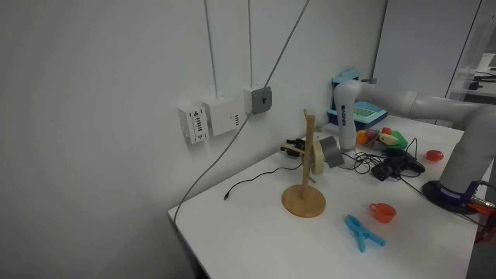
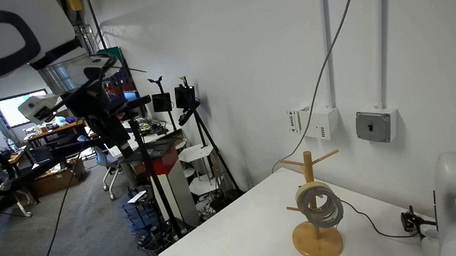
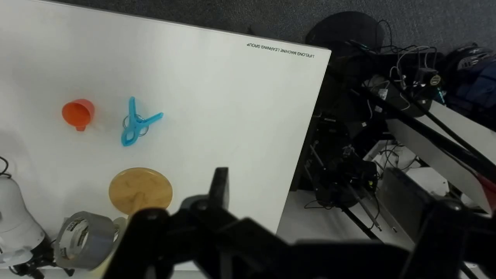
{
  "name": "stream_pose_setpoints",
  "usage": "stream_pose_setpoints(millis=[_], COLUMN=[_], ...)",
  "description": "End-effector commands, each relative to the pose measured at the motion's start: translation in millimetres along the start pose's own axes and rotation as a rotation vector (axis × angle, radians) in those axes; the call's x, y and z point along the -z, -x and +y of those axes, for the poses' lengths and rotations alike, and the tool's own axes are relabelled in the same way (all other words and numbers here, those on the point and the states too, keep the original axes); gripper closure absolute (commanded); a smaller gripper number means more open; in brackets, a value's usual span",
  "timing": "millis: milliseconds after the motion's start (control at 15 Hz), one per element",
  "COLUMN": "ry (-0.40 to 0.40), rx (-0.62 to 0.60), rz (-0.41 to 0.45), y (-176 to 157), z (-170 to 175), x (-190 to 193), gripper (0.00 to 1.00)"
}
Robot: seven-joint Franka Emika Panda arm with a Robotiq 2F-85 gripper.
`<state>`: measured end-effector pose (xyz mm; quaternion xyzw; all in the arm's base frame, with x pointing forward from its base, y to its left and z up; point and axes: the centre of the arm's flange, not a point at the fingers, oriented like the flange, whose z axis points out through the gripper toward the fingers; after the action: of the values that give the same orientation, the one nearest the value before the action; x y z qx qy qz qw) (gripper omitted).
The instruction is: Unhang the masking tape from the tree
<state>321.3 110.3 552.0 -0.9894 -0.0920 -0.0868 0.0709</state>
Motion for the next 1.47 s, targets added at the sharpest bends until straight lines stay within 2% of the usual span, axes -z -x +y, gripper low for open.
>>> stream_pose_setpoints(millis=[0,467,667,1067,1400], ry=[0.000,0.000,0.025,0.148,0.272], rx=[0.000,0.000,0.004,-0.030,-0.108], rz=[0.000,0.000,-0.013,-0.066,-0.126], y=[0,0,-1,-3,-6], z=[0,0,-1,17,57], x=[0,0,-3,-24,-57], gripper=[0.00,0.00,0.00,0.00,0.00])
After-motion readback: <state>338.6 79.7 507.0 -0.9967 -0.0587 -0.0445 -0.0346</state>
